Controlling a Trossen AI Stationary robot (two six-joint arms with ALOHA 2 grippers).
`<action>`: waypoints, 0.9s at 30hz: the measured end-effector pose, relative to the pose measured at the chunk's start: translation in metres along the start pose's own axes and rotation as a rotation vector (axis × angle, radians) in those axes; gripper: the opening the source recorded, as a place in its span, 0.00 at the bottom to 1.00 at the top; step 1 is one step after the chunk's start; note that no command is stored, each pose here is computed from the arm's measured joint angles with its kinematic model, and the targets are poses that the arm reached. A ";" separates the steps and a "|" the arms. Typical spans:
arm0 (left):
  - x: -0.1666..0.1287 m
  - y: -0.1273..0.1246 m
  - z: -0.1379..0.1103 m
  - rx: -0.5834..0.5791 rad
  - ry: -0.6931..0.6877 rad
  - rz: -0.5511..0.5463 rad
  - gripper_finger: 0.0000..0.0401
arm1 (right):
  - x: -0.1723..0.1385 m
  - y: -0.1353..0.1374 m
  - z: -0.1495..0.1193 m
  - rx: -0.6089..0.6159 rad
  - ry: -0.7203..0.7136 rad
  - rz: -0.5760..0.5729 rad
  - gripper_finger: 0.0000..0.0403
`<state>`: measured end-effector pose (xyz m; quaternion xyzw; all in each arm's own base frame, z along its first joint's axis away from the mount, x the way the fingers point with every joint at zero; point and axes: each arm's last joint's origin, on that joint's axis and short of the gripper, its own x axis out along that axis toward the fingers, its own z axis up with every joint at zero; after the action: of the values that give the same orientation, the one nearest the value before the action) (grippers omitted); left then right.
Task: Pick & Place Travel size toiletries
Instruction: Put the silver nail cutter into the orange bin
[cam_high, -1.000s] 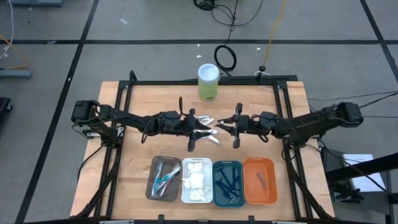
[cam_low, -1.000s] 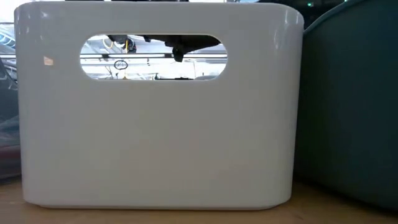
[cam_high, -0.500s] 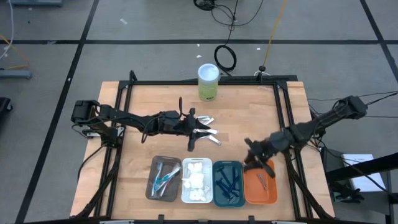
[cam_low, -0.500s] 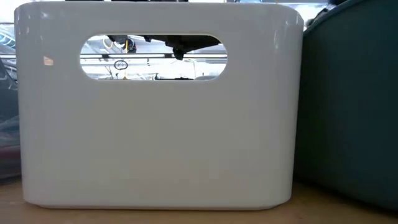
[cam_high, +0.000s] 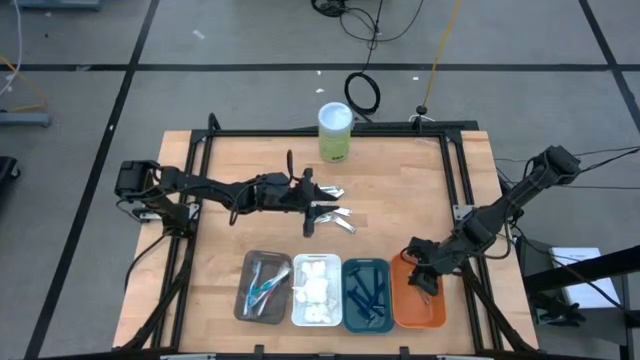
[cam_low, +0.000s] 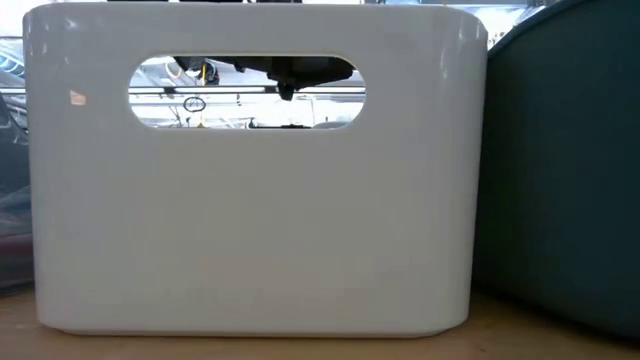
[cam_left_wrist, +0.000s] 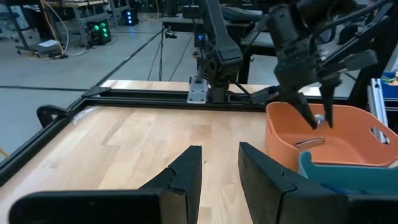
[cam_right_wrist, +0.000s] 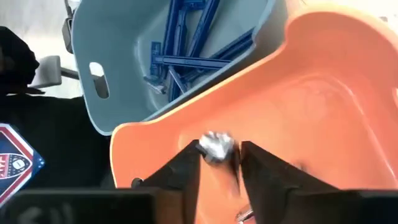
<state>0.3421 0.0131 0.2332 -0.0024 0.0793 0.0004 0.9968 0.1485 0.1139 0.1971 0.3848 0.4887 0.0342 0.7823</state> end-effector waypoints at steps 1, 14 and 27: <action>0.000 0.001 0.000 -0.004 0.001 0.002 0.26 | 0.000 0.000 0.000 0.000 0.000 0.000 0.27; 0.000 0.001 -0.002 -0.010 0.023 0.004 0.26 | -0.001 0.006 0.010 -0.169 -0.088 0.063 0.46; 0.000 0.001 -0.003 -0.005 0.029 0.003 0.26 | -0.028 0.007 0.082 -0.621 -0.649 0.060 0.42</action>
<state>0.3416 0.0144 0.2305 -0.0047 0.0935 0.0022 0.9956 0.2005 0.0600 0.2407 0.1364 0.1731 0.0793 0.9722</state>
